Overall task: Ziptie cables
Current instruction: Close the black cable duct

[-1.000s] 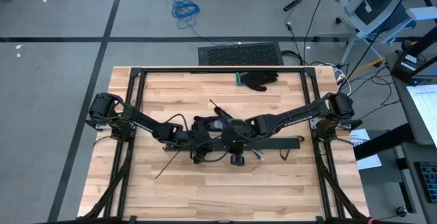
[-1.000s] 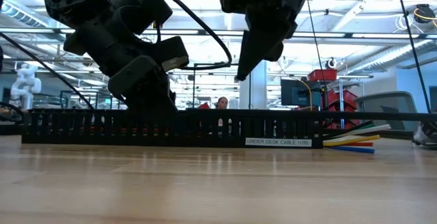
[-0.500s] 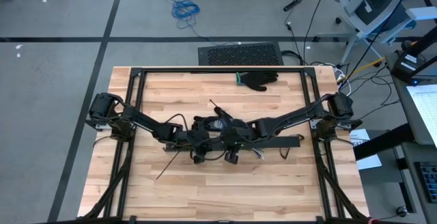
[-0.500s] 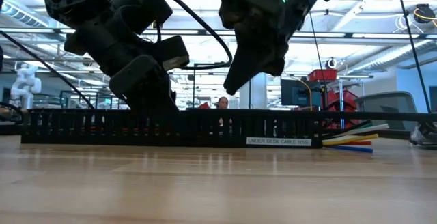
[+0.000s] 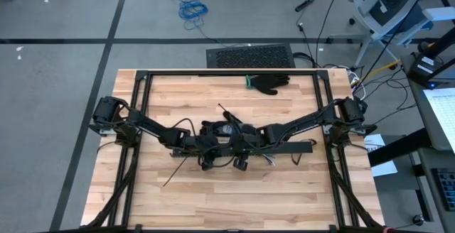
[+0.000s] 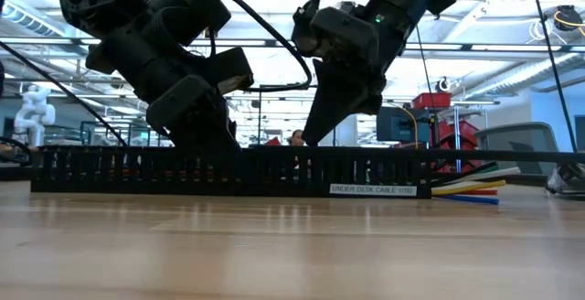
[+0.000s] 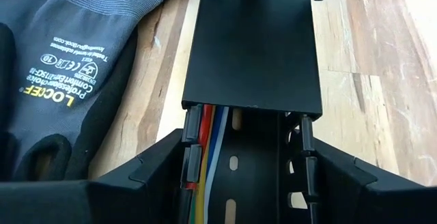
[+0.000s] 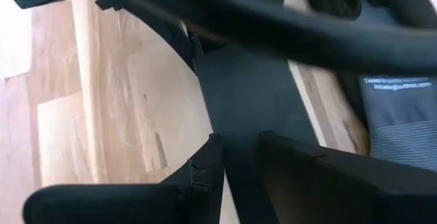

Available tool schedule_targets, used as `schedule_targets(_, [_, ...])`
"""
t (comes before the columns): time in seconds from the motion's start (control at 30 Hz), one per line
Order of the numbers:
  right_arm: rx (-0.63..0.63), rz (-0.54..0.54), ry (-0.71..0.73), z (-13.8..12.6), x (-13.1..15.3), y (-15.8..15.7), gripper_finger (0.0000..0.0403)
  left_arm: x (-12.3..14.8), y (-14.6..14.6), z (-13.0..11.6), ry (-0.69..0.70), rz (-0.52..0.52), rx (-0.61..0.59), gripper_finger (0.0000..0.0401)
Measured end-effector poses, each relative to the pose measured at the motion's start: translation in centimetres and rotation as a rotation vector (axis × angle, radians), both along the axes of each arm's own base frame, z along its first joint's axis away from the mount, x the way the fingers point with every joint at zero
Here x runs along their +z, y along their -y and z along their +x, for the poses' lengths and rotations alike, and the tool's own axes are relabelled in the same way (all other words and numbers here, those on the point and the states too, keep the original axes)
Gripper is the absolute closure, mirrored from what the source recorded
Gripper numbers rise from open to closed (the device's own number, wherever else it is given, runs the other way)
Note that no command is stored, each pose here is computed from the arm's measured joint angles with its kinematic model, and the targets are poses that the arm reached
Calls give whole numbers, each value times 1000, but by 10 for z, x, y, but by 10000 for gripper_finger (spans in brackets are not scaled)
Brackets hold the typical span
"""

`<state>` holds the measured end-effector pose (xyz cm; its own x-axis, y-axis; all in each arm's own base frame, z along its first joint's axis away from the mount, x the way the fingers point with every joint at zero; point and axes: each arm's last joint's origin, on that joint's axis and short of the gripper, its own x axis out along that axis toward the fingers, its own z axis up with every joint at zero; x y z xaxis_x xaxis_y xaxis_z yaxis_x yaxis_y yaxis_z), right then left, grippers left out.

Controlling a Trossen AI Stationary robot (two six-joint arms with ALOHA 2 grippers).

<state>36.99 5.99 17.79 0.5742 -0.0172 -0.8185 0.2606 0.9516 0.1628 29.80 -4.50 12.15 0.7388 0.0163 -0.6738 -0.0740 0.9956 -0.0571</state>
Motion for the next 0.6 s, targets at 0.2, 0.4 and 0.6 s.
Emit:
schedule_targets(0.2, [-2, -19, 5, 5, -9, 2, 321, 0, 0, 0, -1, 6, -2, 154])
schedule_targets(0.4, [-3, -16, 65, 16, -17, 0, 322, 0, 0, 0, -4, 7, -2, 154])
schedule_targets(0.6, [-6, 4, 131, 24, -21, 3, 347, 0, 0, 0, 1, 7, -2, 154])
